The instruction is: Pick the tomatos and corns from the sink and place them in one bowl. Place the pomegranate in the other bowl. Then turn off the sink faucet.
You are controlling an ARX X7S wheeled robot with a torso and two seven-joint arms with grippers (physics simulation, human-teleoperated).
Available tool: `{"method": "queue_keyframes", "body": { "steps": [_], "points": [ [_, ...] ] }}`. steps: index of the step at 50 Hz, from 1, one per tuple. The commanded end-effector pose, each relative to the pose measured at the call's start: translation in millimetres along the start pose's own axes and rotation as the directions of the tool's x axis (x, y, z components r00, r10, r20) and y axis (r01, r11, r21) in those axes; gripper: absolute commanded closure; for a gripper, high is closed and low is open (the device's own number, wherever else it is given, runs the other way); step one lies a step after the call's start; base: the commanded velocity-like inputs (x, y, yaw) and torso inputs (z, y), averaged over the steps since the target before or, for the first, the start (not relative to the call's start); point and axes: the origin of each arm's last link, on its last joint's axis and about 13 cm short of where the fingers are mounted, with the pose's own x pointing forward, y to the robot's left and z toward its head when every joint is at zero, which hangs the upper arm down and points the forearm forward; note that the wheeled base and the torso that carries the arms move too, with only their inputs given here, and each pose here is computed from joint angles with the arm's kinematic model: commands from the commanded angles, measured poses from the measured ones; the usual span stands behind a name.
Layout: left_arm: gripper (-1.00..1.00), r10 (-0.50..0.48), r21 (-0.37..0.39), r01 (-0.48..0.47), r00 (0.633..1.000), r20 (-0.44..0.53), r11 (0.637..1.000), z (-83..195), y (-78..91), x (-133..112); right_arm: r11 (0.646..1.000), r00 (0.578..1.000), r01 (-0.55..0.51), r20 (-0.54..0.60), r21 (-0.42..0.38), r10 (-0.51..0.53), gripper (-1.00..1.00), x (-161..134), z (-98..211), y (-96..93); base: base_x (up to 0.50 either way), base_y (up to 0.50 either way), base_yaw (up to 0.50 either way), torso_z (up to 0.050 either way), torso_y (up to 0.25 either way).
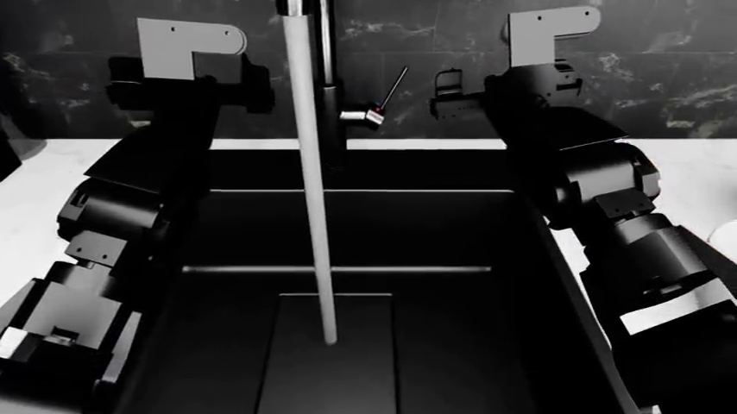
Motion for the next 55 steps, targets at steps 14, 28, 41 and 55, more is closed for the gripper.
{"method": "queue_keyframes", "body": {
  "steps": [14, 28, 41, 55],
  "points": [
    [-1.0, 0.03, -0.012, -0.03, 1.0, 0.002, 0.999, -2, 6.2, -3, 1.0, 1.0, -0.011, -0.006, 0.014, 0.011, -1.0, 1, -5, 1.1, 0.5, 0.0, 0.0, 0.0, 0.001],
    [-1.0, 0.026, -0.017, -0.026, 1.0, -0.007, 1.0, -6, 7.3, -4, 0.999, 0.997, -0.004, -0.074, -0.031, 0.002, -1.0, 9, -14, 3.1, 0.18, 0.0, 0.0, 0.0, 0.0],
    [-1.0, -0.034, -0.059, 0.035, 0.999, 0.019, 0.998, 1, 8.8, -8, 0.996, 0.988, -0.036, -0.155, -0.08, 0.023, -1.0, 10, -33, 8.8, 0.0, 0.0, 0.0, 0.0, 0.0],
    [-1.0, -0.078, -0.053, 0.081, 0.996, 0.042, 0.995, -2, 9.2, -10, 0.99, 0.995, -0.065, -0.087, -0.128, 0.054, -1.0, 13, -29, 15.3, 0.0, 0.0, 0.0, 0.0, 0.0]
  ]
}}
